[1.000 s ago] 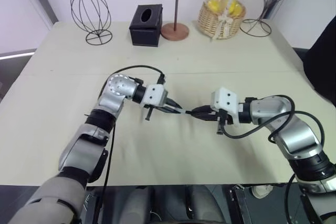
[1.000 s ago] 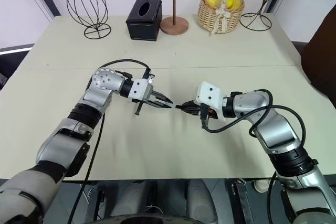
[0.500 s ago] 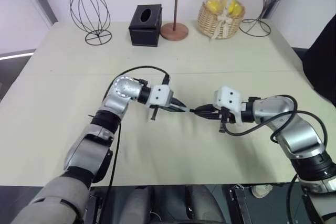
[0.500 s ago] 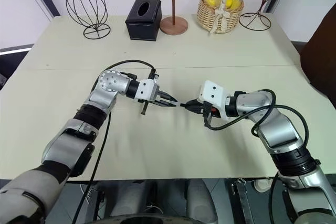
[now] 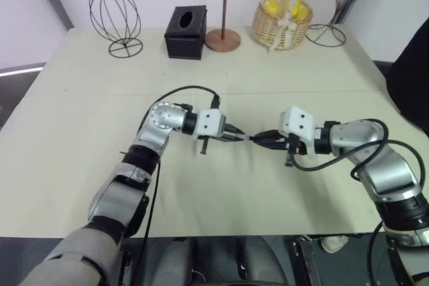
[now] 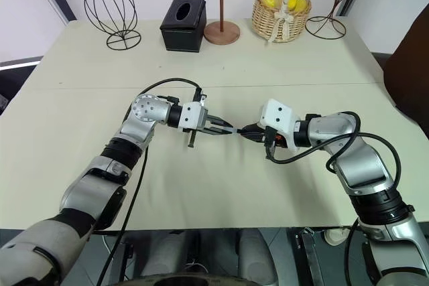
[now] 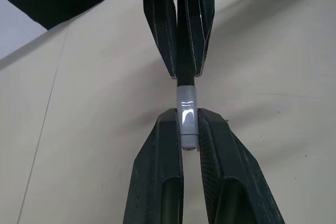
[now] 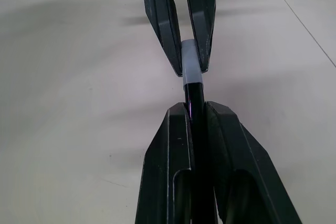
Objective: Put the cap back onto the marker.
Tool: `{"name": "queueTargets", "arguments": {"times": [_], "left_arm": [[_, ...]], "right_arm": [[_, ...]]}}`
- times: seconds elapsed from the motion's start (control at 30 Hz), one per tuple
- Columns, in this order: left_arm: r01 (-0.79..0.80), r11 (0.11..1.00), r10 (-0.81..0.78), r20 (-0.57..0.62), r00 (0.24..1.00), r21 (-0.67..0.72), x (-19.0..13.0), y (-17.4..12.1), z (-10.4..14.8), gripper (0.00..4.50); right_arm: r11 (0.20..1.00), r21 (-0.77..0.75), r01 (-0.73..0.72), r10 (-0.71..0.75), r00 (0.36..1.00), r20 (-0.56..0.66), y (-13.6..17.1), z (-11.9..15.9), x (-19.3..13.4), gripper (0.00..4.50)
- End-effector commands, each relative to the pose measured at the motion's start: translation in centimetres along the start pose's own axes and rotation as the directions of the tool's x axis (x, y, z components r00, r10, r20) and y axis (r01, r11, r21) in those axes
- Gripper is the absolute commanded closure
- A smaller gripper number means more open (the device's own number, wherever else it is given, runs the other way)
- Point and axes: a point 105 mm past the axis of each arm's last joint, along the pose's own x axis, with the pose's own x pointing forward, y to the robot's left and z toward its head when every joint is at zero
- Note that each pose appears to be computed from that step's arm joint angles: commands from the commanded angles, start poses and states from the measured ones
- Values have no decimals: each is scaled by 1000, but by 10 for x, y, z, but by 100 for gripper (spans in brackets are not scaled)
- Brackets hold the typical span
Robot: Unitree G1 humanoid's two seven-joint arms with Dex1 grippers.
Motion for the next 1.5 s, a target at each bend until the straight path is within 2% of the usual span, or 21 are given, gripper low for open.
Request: {"name": "queueTargets", "arguments": {"times": [0.03,0.13,0.4,0.53,0.73,0.83,0.93,1.0,1.1,1.23,1.37,1.43,1.5], "left_arm": [[71,990,-84,105,991,120,30,-1,33,443],[78,992,-86,73,994,99,24,-2,26,443],[100,994,-98,-38,994,47,8,-5,5,82],[31,999,-28,-80,996,42,-10,6,-2,82],[-84,996,87,-152,985,25,-31,22,-14,82],[-143,990,140,-184,973,-1,-47,24,-23,82],[-263,963,244,-212,946,-66,-72,25,-32,82],[-399,900,367,-187,911,-177,-95,26,-32,82],[-523,800,483,-199,852,-294,-113,21,-32,82],[-612,707,564,-238,791,-355,-122,13,-32,82],[-764,490,713,-311,628,-421,-140,4,-37,82],[-809,416,752,-343,563,-416,-145,2,-37,82],[-829,379,766,-362,531,-412,-148,0,-36,82]], "right_arm": [[998,-66,-22,29,993,118,8,29,12,450],[998,-62,-23,30,993,112,9,27,12,450],[1000,-11,-9,9,997,71,6,9,7,450],[1000,24,0,0,1000,3,7,-15,-1,450],[999,38,19,-18,1000,-15,8,-23,-6,450],[993,60,105,-104,994,-16,-5,-28,-16,450],[945,145,293,-297,955,10,-31,-34,-37,450],[868,229,441,-455,890,12,-47,-43,-58,450],[812,271,517,-525,850,-49,-44,-60,-73,450],[761,276,586,-573,808,-137,-41,-82,-84,450],[626,291,723,-679,689,-253,-44,-116,-104,450],[596,285,751,-702,659,-268,-46,-120,-107,450],[580,279,765,-715,642,-276,-47,-122,-110,450]]}}
